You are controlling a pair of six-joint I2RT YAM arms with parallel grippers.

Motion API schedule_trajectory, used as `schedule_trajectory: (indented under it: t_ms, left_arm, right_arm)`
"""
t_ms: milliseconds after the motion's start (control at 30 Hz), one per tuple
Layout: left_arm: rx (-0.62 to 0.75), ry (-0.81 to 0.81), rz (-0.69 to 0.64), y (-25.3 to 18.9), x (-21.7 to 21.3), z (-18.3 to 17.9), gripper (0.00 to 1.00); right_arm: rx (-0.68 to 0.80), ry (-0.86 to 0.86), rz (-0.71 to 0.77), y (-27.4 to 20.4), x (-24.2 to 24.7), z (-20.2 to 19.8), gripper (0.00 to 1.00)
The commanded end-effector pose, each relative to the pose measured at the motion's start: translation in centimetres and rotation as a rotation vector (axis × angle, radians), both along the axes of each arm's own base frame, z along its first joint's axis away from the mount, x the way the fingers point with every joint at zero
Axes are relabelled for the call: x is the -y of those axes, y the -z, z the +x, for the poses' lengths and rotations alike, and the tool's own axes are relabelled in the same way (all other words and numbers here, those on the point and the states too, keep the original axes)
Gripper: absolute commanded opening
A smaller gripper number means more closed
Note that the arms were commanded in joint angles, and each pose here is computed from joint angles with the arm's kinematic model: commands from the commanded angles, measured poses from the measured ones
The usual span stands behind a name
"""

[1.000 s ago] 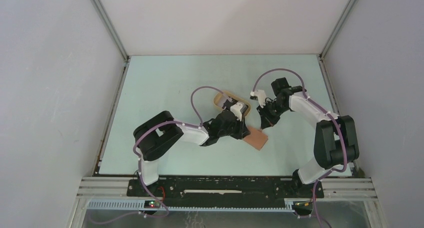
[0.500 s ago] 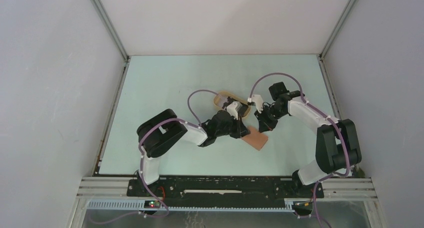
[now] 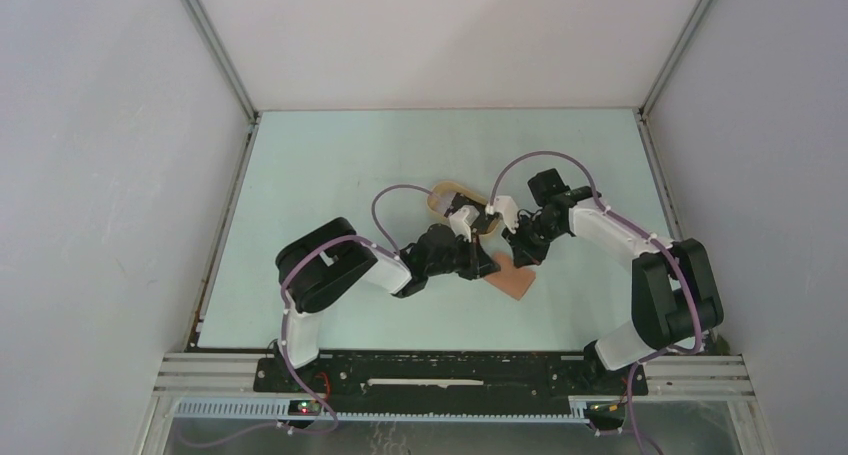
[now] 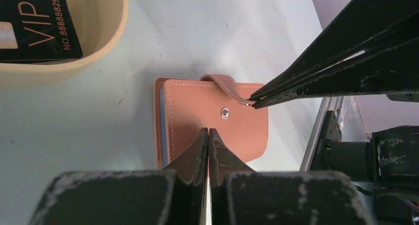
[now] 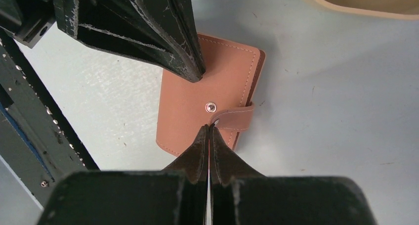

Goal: Put the credit cards into the card holder
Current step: Close the card holder at the center of the board.

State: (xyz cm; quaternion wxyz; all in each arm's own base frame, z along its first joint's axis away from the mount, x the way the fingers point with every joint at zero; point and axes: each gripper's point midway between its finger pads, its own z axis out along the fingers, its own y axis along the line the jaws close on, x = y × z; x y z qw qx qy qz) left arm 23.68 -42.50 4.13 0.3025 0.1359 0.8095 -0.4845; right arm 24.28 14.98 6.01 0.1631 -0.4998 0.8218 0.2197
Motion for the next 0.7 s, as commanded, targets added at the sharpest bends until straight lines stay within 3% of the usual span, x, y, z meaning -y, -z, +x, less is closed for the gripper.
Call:
schedule_trajectory:
  t_ms: [0,667]
  left_arm:
    - [-0.009,0.014,-0.03,0.1,-0.1,-0.3,0.02]
    - [-0.022,0.019,-0.074,-0.1,-0.3,-0.2,0.01]
  right_arm:
    - [0.043,-0.045,0.001,0.1,-0.6,0.2,0.0]
    - [0.062,-0.08,-0.069,1.4,-1.2,0.2,0.0]
